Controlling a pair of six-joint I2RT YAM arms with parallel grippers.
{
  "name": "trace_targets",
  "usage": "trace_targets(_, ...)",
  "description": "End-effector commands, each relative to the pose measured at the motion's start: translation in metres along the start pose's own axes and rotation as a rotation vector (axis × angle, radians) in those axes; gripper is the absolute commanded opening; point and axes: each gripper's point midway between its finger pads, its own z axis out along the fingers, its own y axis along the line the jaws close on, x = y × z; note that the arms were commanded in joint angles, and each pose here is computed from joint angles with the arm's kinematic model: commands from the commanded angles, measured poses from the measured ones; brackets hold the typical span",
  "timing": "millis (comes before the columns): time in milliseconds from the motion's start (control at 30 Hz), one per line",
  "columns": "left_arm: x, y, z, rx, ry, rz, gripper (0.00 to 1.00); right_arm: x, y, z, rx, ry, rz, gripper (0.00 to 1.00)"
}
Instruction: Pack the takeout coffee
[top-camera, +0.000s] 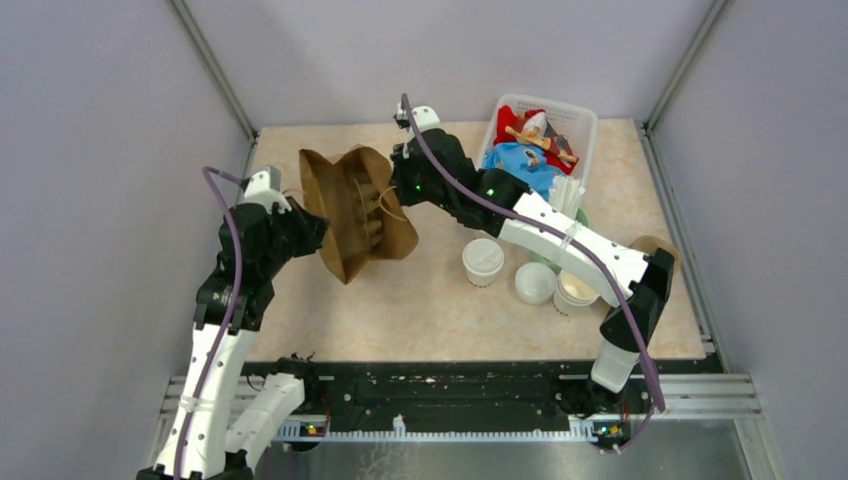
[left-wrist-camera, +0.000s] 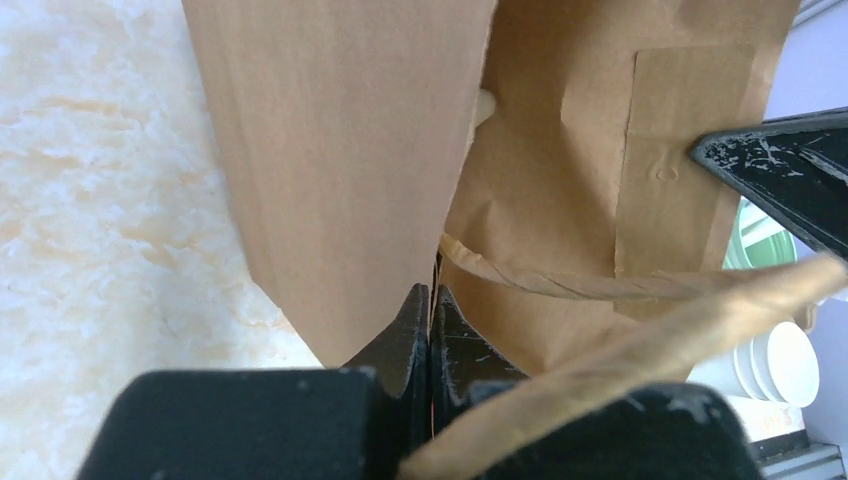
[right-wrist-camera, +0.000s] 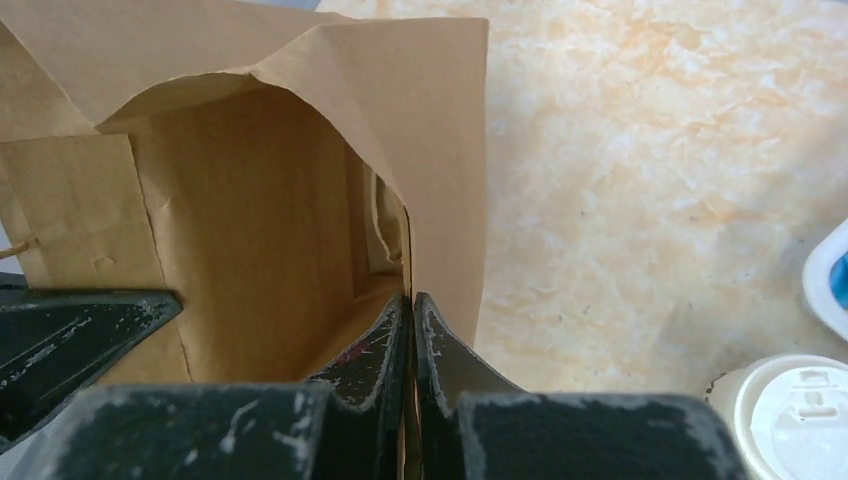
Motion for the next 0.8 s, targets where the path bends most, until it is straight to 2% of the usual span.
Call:
trace_targets(0, -0.024, -0.022, 0.004, 0.086, -0.040, 0.029, 0.00, -0.020, -0.007, -0.014, -0.047, -0.059, 0.084, 0.05)
trace_targets(167, -0.032, -0.028, 0.009, 0.096, -0.026, 0.052, 0.00, -0.024, -0.026, -0.043, 0.014, 0.001, 0.039, 0.38)
trace_targets(333, -0.040, -0.035, 0.012, 0.115, -0.019, 0.057, 0.00, -0.033, -0.036, -0.090, 0.008, 0.030, -0.070, 0.63)
trace_targets(633, -0.053, -0.036, 0.025, 0.107, -0.019, 0.139, 0.00, -0.091, 0.018, -0.147, -0.211, -0.068, -0.104, 0.78)
trace_targets(767, -0.052, -0.036, 0.027, 0.109, -0.016, 0.146, 0.00, -0.103, 0.050, -0.143, -0.312, -0.113, -0.113, 0.82)
